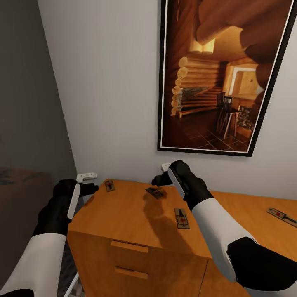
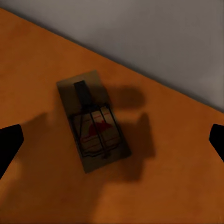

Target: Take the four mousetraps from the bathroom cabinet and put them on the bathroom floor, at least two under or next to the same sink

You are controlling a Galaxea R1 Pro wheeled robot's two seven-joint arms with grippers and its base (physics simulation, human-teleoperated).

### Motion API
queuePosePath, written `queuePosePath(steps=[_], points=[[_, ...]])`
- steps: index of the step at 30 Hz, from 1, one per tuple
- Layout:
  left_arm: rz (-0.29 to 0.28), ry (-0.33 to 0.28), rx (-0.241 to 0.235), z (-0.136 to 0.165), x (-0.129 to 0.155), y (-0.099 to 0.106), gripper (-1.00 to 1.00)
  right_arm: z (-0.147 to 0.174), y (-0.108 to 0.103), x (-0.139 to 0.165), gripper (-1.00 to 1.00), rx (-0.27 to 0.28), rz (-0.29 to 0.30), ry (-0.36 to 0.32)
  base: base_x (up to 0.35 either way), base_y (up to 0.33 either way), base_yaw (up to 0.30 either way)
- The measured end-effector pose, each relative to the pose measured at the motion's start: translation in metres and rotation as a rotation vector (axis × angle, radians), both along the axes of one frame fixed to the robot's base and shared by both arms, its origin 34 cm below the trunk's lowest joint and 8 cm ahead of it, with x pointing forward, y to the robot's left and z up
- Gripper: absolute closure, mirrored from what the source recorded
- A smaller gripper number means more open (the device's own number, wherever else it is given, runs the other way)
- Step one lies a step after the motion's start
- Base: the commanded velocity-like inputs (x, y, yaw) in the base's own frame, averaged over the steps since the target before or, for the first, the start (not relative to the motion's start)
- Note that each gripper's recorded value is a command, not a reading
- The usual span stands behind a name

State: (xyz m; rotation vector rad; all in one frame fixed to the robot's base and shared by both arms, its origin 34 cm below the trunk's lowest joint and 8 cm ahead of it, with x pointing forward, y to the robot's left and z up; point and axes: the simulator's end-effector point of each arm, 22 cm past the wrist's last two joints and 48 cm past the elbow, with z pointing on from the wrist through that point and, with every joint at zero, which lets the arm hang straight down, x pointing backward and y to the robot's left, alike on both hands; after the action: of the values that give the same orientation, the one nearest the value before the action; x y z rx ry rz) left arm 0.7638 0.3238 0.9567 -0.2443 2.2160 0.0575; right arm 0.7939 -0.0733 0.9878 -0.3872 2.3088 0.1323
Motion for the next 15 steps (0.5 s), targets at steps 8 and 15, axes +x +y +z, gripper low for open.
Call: queuePosePath(steps=[8, 15], points=[[-0.001, 0.0, 0.001, 0.0001, 0.0001, -0.0001, -1.0, -0.001, 0.0017, -0.0007, -1.0, 0.009, 0.003, 0.006, 0.0, 0.0, 0.0], [-0.002, 0.001, 0.002, 0.0005, 0.0, 0.0, -1.0, -0.0012, 0.0023, -0.001, -1.0, 0.013, 0.004, 0.007, 0.0, 0.0, 0.0]])
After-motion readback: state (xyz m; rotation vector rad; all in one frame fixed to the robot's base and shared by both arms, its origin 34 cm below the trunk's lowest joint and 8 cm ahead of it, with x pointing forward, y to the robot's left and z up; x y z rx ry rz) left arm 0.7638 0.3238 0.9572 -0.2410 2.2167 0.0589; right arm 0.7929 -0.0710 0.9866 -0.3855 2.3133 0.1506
